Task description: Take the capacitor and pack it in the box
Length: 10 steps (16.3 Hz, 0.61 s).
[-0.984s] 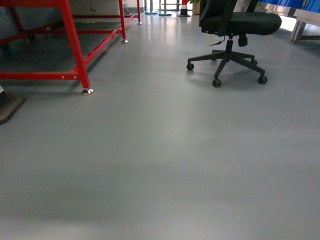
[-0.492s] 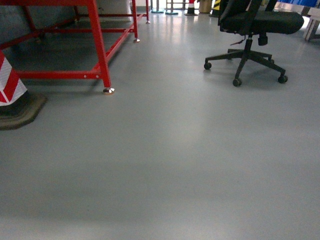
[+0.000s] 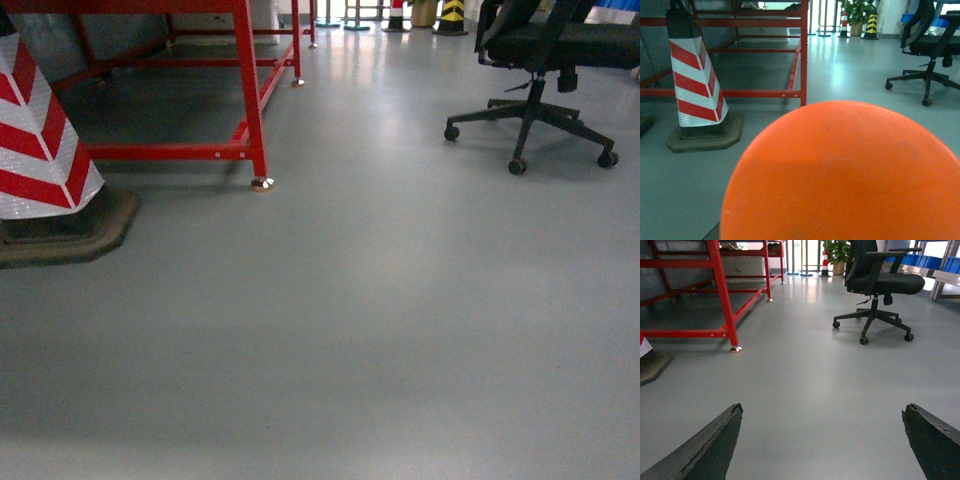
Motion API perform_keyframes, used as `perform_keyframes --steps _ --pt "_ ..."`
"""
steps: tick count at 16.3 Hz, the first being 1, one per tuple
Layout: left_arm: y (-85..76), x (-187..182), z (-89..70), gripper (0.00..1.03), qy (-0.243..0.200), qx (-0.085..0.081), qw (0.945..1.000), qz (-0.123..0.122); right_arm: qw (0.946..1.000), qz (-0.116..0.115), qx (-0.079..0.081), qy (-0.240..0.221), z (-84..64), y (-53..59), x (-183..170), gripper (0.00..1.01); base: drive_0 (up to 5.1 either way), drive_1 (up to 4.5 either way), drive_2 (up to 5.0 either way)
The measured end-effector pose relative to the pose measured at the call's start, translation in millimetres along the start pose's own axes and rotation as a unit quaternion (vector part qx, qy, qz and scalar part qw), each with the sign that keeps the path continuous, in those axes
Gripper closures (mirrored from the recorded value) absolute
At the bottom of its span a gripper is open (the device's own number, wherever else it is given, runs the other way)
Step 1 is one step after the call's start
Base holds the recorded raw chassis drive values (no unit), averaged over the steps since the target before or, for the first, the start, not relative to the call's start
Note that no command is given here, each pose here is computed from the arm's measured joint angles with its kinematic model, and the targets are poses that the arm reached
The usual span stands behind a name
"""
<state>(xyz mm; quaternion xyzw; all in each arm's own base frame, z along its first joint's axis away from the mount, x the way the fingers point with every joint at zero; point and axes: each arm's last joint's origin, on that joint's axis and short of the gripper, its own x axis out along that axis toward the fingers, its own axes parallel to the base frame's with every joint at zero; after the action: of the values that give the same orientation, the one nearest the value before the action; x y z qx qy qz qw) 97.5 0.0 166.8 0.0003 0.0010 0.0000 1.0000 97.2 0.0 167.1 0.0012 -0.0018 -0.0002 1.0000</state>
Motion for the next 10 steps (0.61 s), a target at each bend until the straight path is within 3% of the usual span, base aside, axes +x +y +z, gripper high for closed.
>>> perform_keyframes --steps 10 --pt "0.0 0.0 -0.1 0.60 0.001 0.000 1.0000 0.000 1.0000 0.000 0.000 0.000 -0.1 0.0 0.0 0.03 -5.0 2.39 2.4"
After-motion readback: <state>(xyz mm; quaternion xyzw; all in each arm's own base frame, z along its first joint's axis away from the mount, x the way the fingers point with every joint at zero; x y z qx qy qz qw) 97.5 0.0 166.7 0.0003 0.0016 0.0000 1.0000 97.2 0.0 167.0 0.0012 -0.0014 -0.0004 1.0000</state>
